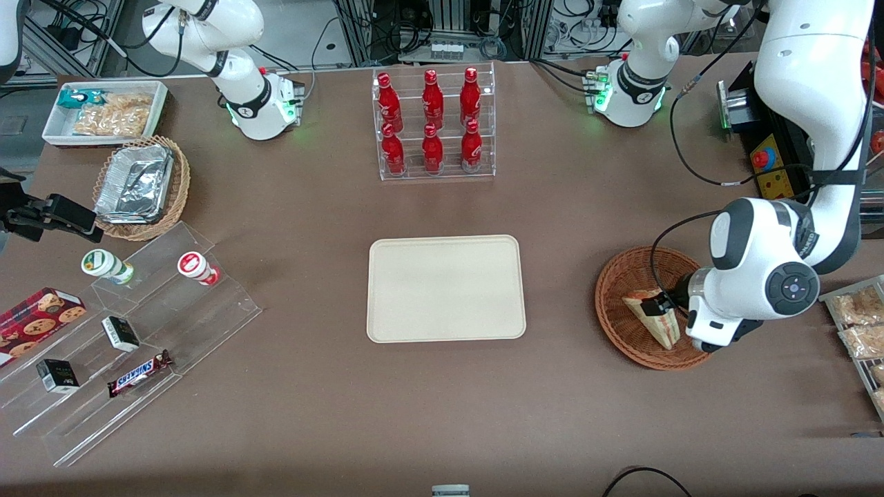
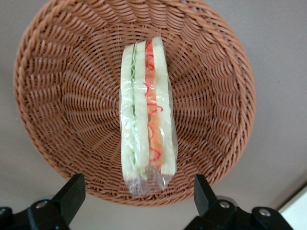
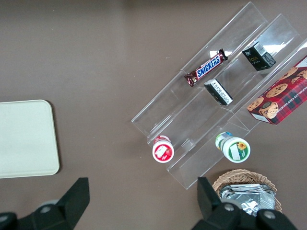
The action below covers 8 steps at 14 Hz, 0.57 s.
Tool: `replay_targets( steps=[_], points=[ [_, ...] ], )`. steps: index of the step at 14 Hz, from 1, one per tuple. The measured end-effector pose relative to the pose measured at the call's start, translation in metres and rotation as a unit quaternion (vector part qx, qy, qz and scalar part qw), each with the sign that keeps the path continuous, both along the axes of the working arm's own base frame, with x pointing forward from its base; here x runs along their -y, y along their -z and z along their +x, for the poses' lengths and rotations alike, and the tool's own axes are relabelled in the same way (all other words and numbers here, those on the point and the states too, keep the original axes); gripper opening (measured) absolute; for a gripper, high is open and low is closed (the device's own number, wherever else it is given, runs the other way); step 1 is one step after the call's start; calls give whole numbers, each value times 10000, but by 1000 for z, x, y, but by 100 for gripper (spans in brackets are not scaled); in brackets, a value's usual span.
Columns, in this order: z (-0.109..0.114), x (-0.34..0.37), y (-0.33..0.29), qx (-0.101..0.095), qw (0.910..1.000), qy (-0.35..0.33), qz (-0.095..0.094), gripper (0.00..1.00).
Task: Place sandwich from basket to tray
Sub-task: 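Close the left gripper on the wrapped sandwich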
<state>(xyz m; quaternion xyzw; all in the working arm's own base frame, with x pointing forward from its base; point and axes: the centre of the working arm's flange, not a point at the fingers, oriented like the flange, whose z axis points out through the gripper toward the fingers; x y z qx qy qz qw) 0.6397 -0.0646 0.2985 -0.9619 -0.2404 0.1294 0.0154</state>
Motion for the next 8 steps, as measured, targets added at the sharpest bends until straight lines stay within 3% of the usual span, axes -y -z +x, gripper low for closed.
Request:
replay_targets(
  steps=[5, 7, 8],
  points=[
    [7, -1, 39, 93, 9990, -436, -15, 100],
    [7, -1, 51, 37, 9978, -665, 22, 95],
    [7, -1, 53, 26, 9969, -784, 49, 88]
  ],
)
